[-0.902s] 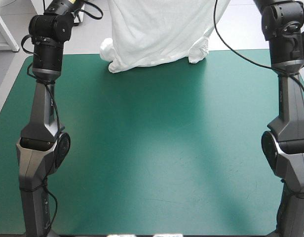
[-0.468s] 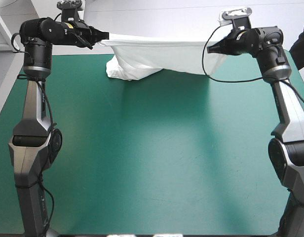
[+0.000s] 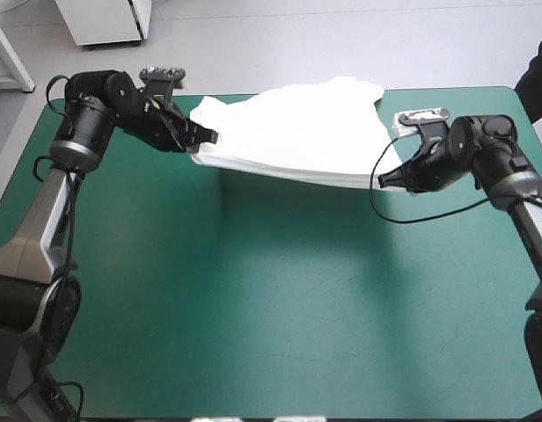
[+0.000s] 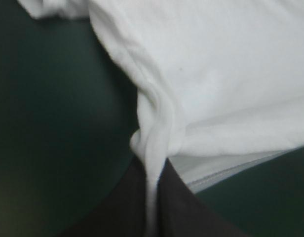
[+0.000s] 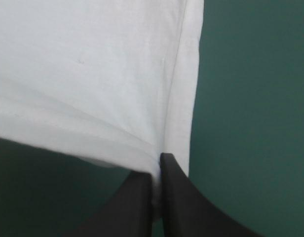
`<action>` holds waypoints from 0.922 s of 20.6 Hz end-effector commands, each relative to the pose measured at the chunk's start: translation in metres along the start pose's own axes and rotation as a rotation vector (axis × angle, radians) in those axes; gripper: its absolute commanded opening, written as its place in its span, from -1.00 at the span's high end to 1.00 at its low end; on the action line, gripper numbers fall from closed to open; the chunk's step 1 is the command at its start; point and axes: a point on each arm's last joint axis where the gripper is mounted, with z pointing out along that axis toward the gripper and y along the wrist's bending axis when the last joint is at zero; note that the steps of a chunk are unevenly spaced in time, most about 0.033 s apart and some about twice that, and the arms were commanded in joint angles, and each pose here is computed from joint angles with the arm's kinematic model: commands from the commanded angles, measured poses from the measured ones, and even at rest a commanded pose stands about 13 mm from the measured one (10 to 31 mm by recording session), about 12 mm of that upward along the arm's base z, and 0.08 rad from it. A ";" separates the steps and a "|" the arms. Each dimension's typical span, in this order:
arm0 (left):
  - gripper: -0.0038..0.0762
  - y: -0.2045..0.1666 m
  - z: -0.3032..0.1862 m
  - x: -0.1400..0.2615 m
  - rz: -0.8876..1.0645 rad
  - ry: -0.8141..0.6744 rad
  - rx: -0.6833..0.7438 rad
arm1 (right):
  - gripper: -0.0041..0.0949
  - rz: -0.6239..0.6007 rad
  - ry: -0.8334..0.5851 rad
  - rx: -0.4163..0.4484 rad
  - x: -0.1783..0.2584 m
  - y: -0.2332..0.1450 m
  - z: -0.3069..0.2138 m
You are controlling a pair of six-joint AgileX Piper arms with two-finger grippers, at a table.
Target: Fold the cloth
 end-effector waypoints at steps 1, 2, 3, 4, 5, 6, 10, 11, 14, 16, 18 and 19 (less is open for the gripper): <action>0.93 -0.014 -0.033 0.044 0.014 0.053 -0.032 | 0.95 -0.029 -0.043 -0.024 0.021 0.016 -0.029; 0.93 -0.015 -0.031 0.065 0.011 0.092 -0.057 | 0.95 -0.047 -0.011 -0.031 0.032 0.022 -0.030; 0.93 -0.015 -0.030 0.081 0.017 0.115 -0.072 | 0.95 -0.066 0.024 -0.040 0.043 0.028 -0.029; 0.93 -0.013 -0.027 0.106 0.001 0.147 -0.086 | 0.95 -0.091 0.062 -0.057 0.057 0.036 -0.029; 0.93 -0.013 -0.027 0.117 -0.004 0.153 -0.084 | 0.95 -0.104 0.083 -0.065 0.064 0.041 -0.028; 0.93 -0.013 -0.029 0.132 -0.016 0.148 -0.086 | 0.95 -0.121 0.128 -0.079 0.075 0.048 -0.025; 0.93 -0.010 -0.025 0.193 -0.059 0.208 -0.088 | 0.94 -0.150 0.309 -0.105 0.121 0.065 -0.005; 0.93 -0.010 -0.022 0.205 -0.077 0.231 -0.086 | 0.94 -0.165 0.336 -0.110 0.131 0.068 0.000; 0.93 -0.016 -0.019 0.236 -0.129 0.271 -0.013 | 0.94 -0.187 0.393 -0.123 0.156 0.075 0.005; 0.93 -0.017 -0.019 0.249 -0.141 0.281 -0.002 | 0.94 -0.181 0.413 -0.126 0.170 0.078 0.005; 0.93 -0.019 -0.020 0.258 -0.157 0.283 0.023 | 0.94 -0.177 0.419 -0.133 0.179 0.077 0.003; 0.93 -0.019 -0.020 0.261 -0.158 0.283 0.027 | 0.94 -0.174 0.418 -0.135 0.182 0.076 0.002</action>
